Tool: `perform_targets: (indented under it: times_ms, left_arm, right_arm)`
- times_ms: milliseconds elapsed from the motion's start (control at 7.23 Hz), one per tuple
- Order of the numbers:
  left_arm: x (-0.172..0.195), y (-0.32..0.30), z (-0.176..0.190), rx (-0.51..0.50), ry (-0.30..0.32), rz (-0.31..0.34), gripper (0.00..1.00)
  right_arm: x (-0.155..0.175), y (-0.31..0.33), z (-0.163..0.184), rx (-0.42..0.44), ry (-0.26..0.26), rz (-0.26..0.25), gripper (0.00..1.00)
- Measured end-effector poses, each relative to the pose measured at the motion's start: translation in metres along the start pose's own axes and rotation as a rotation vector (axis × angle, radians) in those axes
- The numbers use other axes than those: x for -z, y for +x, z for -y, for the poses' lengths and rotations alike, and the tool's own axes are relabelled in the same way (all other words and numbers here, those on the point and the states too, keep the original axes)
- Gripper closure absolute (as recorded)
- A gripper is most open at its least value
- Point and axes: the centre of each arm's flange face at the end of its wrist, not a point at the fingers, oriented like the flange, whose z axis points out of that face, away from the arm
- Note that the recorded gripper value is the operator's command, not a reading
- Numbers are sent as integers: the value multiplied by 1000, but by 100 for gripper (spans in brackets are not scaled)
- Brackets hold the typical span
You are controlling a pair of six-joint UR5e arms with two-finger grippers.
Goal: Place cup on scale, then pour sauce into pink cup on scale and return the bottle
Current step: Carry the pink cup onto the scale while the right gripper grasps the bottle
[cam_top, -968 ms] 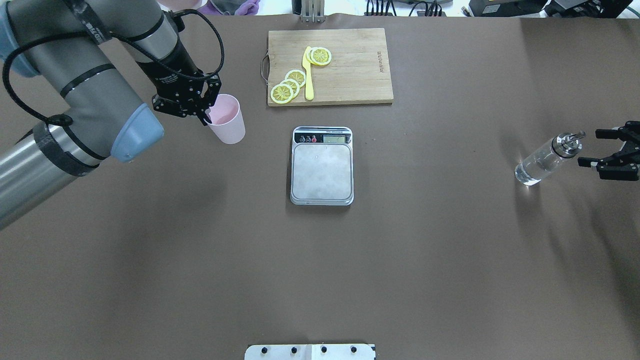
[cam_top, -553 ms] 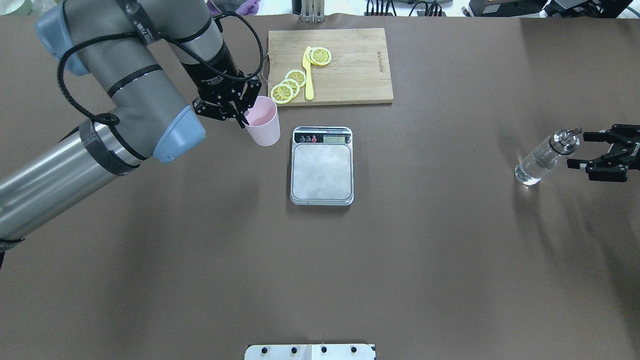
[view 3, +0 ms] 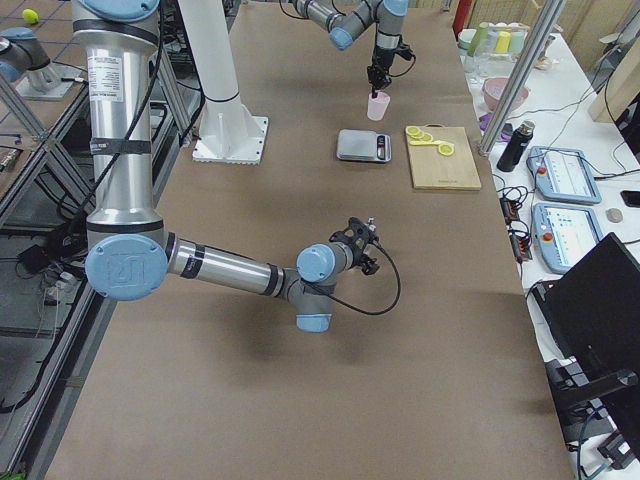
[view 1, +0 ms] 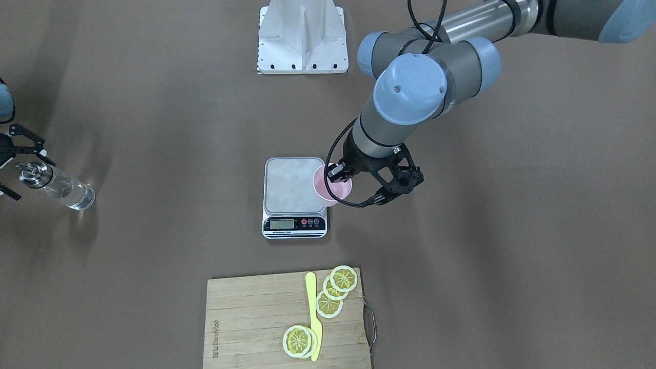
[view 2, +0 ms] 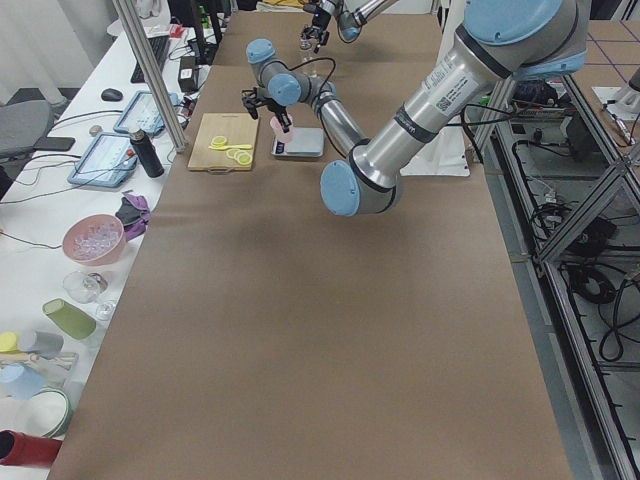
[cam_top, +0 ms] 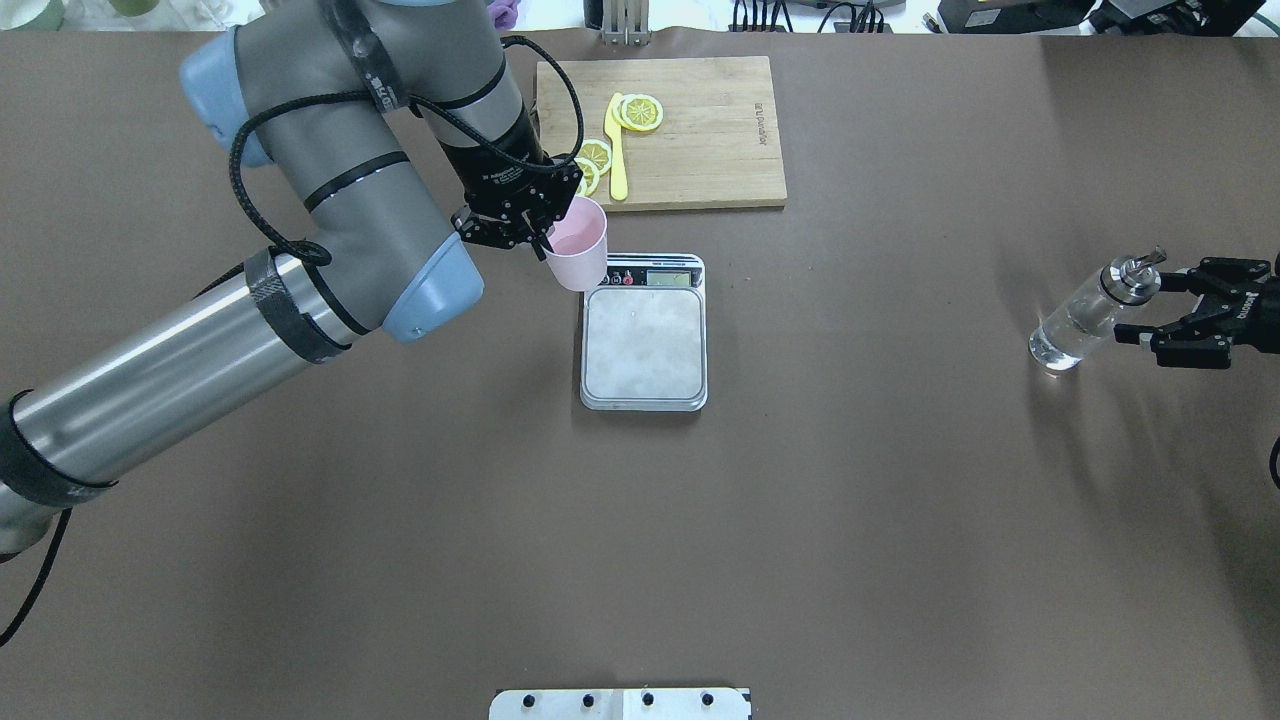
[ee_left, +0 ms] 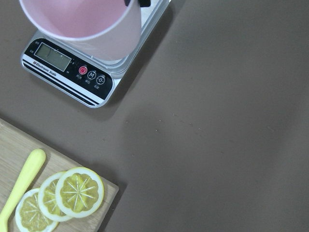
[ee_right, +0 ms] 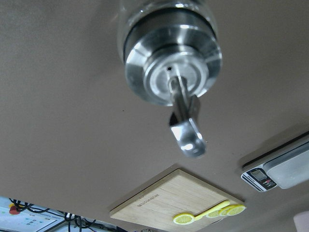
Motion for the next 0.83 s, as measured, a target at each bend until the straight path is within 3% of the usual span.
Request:
perform_targets:
  times_ms: [277,830]
  left_arm:
    - [-5,16,-13,20,23,-2,100]
    - [-37,44,-46,3,11,13,100]
  right_arm:
    - [-7,-7,-2,-8,-7,21,0]
    - [-16,-20,0,-13,2,59,0]
